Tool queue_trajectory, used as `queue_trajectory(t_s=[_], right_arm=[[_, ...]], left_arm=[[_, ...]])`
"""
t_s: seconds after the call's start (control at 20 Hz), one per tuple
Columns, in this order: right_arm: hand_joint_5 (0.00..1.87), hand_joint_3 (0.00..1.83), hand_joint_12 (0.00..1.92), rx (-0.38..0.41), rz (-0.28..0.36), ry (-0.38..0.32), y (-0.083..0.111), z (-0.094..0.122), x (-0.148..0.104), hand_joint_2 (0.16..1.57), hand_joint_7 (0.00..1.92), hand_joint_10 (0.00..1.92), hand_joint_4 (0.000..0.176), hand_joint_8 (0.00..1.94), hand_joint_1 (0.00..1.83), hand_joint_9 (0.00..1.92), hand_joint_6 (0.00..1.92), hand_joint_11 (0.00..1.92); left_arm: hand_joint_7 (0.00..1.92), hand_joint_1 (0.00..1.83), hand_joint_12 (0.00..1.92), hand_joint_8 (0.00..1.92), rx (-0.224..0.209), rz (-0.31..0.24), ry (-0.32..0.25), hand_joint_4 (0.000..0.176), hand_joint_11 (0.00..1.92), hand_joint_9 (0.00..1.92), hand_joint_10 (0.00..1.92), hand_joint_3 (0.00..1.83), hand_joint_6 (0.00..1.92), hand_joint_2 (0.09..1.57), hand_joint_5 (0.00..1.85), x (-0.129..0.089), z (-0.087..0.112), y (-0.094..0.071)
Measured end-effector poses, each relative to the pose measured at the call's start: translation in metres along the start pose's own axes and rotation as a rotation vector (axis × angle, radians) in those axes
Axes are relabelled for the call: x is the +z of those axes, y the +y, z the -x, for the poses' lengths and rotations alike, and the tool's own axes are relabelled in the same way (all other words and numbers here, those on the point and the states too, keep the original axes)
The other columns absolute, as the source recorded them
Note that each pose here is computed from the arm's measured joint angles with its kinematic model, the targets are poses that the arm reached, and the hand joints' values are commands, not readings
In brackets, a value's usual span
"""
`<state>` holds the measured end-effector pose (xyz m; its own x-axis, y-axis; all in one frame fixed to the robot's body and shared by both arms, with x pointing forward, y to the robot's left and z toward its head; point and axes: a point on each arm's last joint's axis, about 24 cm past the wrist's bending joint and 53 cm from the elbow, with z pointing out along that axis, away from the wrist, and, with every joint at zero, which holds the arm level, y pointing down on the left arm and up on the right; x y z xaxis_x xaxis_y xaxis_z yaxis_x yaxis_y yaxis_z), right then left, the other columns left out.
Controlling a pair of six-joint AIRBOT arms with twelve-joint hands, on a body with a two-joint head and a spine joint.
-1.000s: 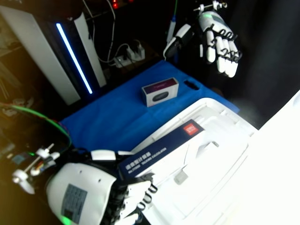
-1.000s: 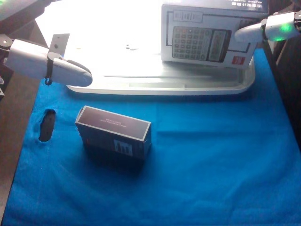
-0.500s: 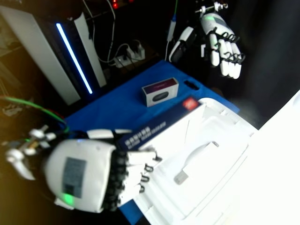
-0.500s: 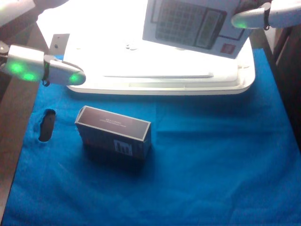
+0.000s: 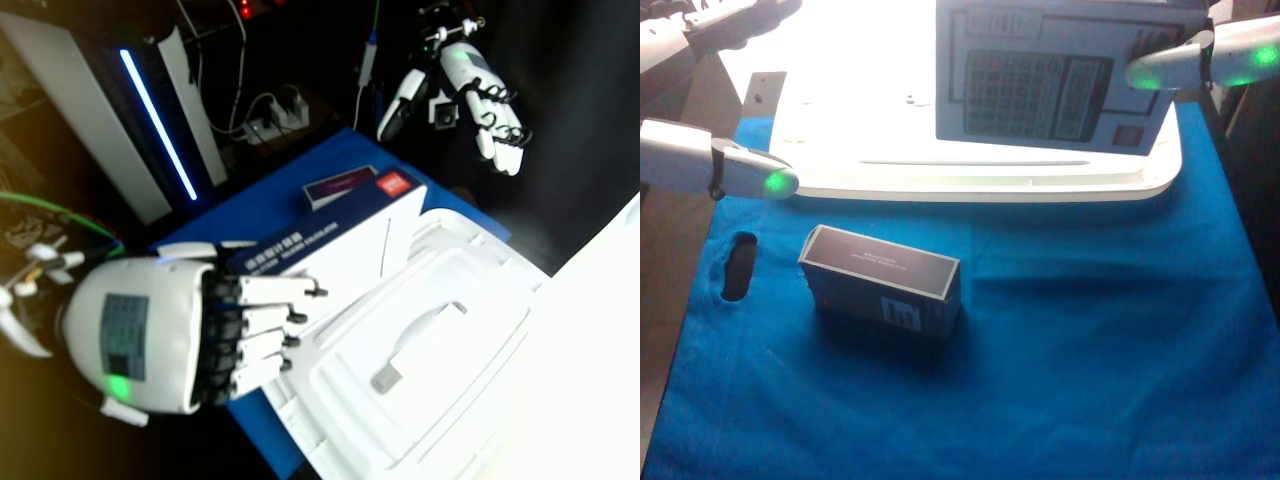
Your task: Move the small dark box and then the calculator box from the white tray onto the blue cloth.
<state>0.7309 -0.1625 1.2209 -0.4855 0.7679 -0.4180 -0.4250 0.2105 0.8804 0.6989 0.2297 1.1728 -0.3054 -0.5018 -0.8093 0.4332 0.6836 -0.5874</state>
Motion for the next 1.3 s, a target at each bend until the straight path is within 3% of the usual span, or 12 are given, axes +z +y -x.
queue_trajectory(t_s=[0.1, 0.2, 0.3, 0.4, 0.6, 0.7, 0.85, 1.1, 1.15, 1.3], right_arm=[[0.98, 0.0, 1.24, 0.003, 0.021, 0.004, 0.007, -0.002, -0.001, 1.12, 1.55, 0.81, 0.0, 0.05, 1.15, 1.43, 0.98, 1.28], [0.95, 0.0, 1.29, 0.0, 0.046, 0.012, 0.016, -0.004, -0.004, 1.13, 1.55, 0.82, 0.0, 0.05, 1.15, 1.39, 1.02, 1.21], [0.9, 0.0, 1.3, -0.005, 0.058, 0.036, 0.02, -0.012, -0.007, 1.15, 1.5, 0.78, 0.0, 0.03, 1.13, 1.35, 1.09, 1.16], [0.94, 0.0, 1.31, 0.003, 0.053, 0.057, 0.019, -0.022, -0.01, 1.13, 1.49, 0.79, 0.0, 0.02, 1.15, 1.35, 1.02, 1.19], [0.95, 0.0, 1.26, 0.021, 0.048, 0.078, 0.008, -0.036, -0.024, 1.13, 1.49, 0.76, 0.0, 0.01, 1.15, 1.36, 1.02, 1.22], [0.95, 0.0, 1.2, 0.025, 0.051, 0.083, 0.007, -0.04, -0.028, 1.13, 1.49, 0.67, 0.0, 0.01, 1.15, 1.39, 1.01, 1.25], [0.96, 0.0, 1.24, 0.027, 0.045, 0.088, 0.003, -0.045, -0.032, 1.13, 1.49, 0.68, 0.0, 0.01, 1.16, 1.4, 1.0, 1.26], [1.06, 0.0, 1.31, 0.035, 0.021, 0.111, -0.01, -0.06, -0.035, 1.08, 1.52, 0.65, 0.0, 0.01, 1.17, 1.44, 0.84, 1.24], [1.08, 0.0, 1.36, 0.037, 0.003, 0.118, -0.017, -0.064, -0.039, 1.07, 1.51, 0.67, 0.0, 0.0, 1.18, 1.47, 0.81, 1.26], [1.07, 0.0, 1.33, 0.043, -0.016, 0.121, -0.025, -0.067, -0.043, 1.07, 1.49, 0.63, 0.0, 0.0, 1.18, 1.45, 0.81, 1.24]], left_arm=[[0.18, 0.64, 0.56, 0.01, -0.003, 0.014, -0.001, 0.15, 0.0, 0.16, 0.01, 0.0, 0.0, 0.76, 0.0, -0.002, -0.001, 0.004], [0.18, 0.63, 0.53, 0.0, -0.003, 0.025, 0.004, 0.173, 0.0, 0.15, 0.0, 0.0, 0.0, 0.76, 0.0, -0.003, -0.003, 0.008], [0.18, 0.62, 0.53, 0.0, -0.003, 0.032, 0.009, 0.166, 0.0, 0.15, 0.0, 0.0, 0.0, 0.75, 0.0, -0.005, -0.005, 0.011], [0.16, 0.63, 0.53, 0.0, -0.001, 0.035, 0.011, 0.133, 0.0, 0.13, 0.0, 0.01, 0.0, 0.77, 0.0, -0.006, -0.006, 0.012], [0.16, 0.63, 0.43, 0.0, -0.008, 0.04, 0.007, 0.142, 0.0, 0.12, 0.0, 0.0, 0.0, 0.78, 0.0, -0.005, -0.006, 0.014], [0.16, 0.62, 0.48, 0.0, -0.006, 0.044, 0.006, 0.148, 0.0, 0.13, 0.0, 0.0, 0.0, 0.79, 0.0, -0.005, -0.005, 0.015], [0.16, 0.64, 0.48, 0.0, -0.009, 0.046, 0.005, 0.162, 0.0, 0.13, 0.0, 0.0, 0.0, 0.78, 0.0, -0.007, -0.007, 0.017], [0.16, 0.6, 0.58, 0.0, -0.018, 0.053, 0.001, 0.15, 0.0, 0.15, 0.0, 0.0, 0.0, 0.79, 0.0, -0.011, -0.008, 0.021], [0.17, 0.58, 0.49, 0.0, -0.017, 0.055, 0.005, 0.156, 0.0, 0.16, 0.01, 0.0, 0.0, 0.78, 0.0, -0.011, -0.009, 0.022], [0.17, 0.59, 0.46, 0.0, -0.023, 0.05, 0.005, 0.154, 0.0, 0.17, 0.0, 0.0, 0.0, 0.77, 0.0, -0.011, -0.011, 0.019]])
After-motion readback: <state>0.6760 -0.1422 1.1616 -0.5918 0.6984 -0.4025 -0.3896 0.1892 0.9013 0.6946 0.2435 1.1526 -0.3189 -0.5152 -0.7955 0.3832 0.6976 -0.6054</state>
